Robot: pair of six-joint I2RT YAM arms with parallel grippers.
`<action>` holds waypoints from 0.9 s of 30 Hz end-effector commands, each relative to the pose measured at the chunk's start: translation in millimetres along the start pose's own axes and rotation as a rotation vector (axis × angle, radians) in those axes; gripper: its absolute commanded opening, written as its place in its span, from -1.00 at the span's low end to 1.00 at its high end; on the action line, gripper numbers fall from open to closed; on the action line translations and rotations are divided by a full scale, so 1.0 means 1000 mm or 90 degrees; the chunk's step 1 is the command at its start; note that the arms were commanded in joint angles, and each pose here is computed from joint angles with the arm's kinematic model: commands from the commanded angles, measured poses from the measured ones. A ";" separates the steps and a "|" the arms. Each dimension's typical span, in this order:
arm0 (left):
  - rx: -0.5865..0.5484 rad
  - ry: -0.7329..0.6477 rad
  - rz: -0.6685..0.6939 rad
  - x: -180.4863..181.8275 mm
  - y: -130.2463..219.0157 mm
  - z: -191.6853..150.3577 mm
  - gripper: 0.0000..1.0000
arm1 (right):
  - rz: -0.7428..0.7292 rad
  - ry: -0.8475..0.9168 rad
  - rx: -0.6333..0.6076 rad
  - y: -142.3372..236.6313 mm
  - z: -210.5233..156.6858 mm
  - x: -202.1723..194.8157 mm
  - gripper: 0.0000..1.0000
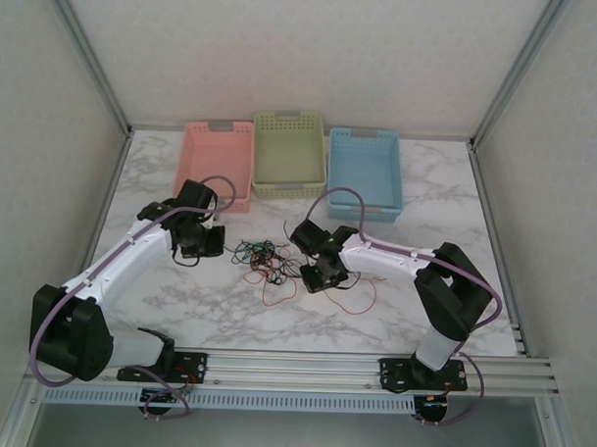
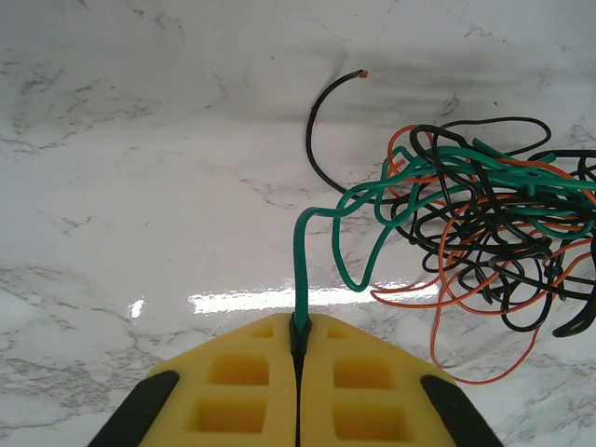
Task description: Untangle the cables
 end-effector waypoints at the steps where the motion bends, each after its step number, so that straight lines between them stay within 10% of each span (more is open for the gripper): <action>1: -0.013 -0.013 0.004 -0.001 0.006 0.004 -1.00 | -0.012 0.009 -0.004 0.004 0.005 0.003 -0.64; 5: -0.015 -0.012 0.004 -0.001 0.006 0.005 -1.00 | -0.021 0.003 -0.017 0.007 0.005 0.001 -1.00; 13: -0.030 -0.007 0.011 0.002 0.011 0.006 -1.00 | -0.089 -0.054 -0.080 0.030 0.009 -0.024 -1.00; 27: -0.279 0.120 0.105 0.060 0.085 0.025 -1.00 | -0.133 -0.587 -0.163 0.060 -0.087 -0.206 -1.00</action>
Point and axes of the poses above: each hand's point on the last joint's axis, 136 mm out from that joint toward the fingers, its own y axis back along the fingers, its own x axis along the line the jaws close on, z = x × y, the point moved 6 cm from there along y, back along the fingers, and after that the axes turned 7 degrees about y, right-handed, at the moved point
